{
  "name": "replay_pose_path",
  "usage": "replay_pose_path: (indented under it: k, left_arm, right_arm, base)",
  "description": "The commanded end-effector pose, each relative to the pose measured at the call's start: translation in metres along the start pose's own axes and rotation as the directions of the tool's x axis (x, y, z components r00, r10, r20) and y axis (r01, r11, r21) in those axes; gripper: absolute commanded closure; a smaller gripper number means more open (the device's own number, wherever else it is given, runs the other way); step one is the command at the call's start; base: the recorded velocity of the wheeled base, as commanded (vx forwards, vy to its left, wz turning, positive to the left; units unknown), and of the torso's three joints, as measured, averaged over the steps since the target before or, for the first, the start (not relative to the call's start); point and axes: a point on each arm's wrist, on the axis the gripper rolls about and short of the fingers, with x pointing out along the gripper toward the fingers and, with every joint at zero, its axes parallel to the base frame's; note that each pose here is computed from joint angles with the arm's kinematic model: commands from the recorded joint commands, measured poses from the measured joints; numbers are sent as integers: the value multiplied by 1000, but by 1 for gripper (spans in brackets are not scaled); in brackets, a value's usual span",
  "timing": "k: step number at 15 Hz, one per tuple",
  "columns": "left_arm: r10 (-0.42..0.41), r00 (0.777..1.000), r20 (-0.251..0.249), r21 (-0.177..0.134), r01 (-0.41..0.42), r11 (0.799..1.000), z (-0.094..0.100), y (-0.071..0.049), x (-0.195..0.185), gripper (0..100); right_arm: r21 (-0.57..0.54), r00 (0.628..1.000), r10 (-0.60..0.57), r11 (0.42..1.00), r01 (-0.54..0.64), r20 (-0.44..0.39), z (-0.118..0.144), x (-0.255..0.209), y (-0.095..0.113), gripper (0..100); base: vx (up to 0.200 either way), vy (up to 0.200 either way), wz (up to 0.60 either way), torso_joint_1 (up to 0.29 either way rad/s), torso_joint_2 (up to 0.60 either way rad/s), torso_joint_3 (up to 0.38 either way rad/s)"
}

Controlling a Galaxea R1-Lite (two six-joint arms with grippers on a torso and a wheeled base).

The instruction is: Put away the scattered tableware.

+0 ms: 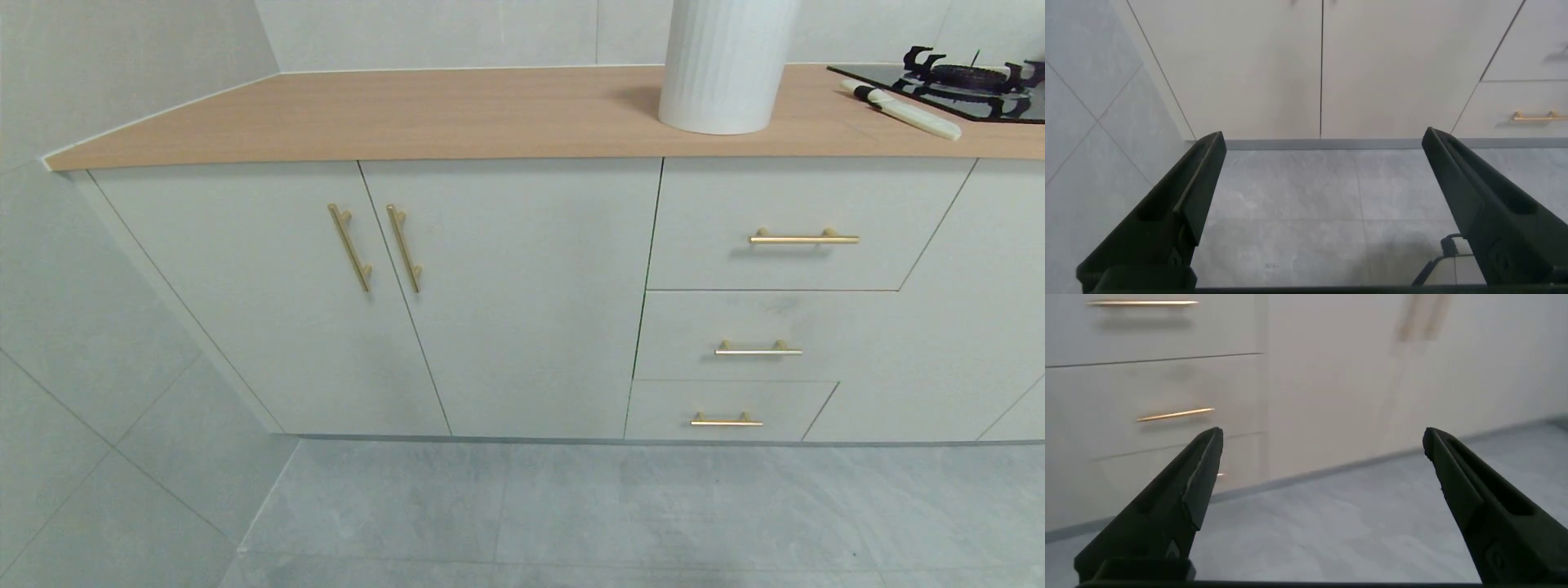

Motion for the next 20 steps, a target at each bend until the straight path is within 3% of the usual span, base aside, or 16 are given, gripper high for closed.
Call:
replay_pose_path:
  k: [1,3,6,8,10,18,20]
  left_arm:
    - [0,1000,0,0,0,1000,0,0,0,0]
    - [0,1000,0,-1,0,1000,0,0,0,0]
    - [0,1000,0,0,0,1000,0,0,0,0]
    - [0,1000,0,0,0,1000,0,0,0,0]
    - [0,1000,0,0,0,1000,0,0,0,0]
    - [0,1000,1,3,0,1000,0,0,0,0]
    - [0,1000,0,2,0,1000,0,0,0,0]
  right_arm:
    - [25,991,137,990,-137,-12,-26,5,7,0]
    - [40,973,201,979,-197,-112,-37,4,9,0]
    - [77,973,207,977,-199,-107,-37,4,9,0]
    - [99,957,246,968,-232,-155,-42,3,10,0]
    - [29,950,272,962,-271,-152,-42,3,11,0]
    - [61,948,281,960,-275,-150,-42,3,11,0]
    - [61,948,281,960,-275,-150,-42,3,11,0]
  base:
    - [0,0,0,0,0,0]
    - [0,0,0,0,0,0]
    - [0,0,0,0,0,0]
    - [0,0,0,0,0,0]
    - [0,0,0,0,0,0]
    - [0,0,0,0,0,0]
    - [200,0,0,0,2,5]
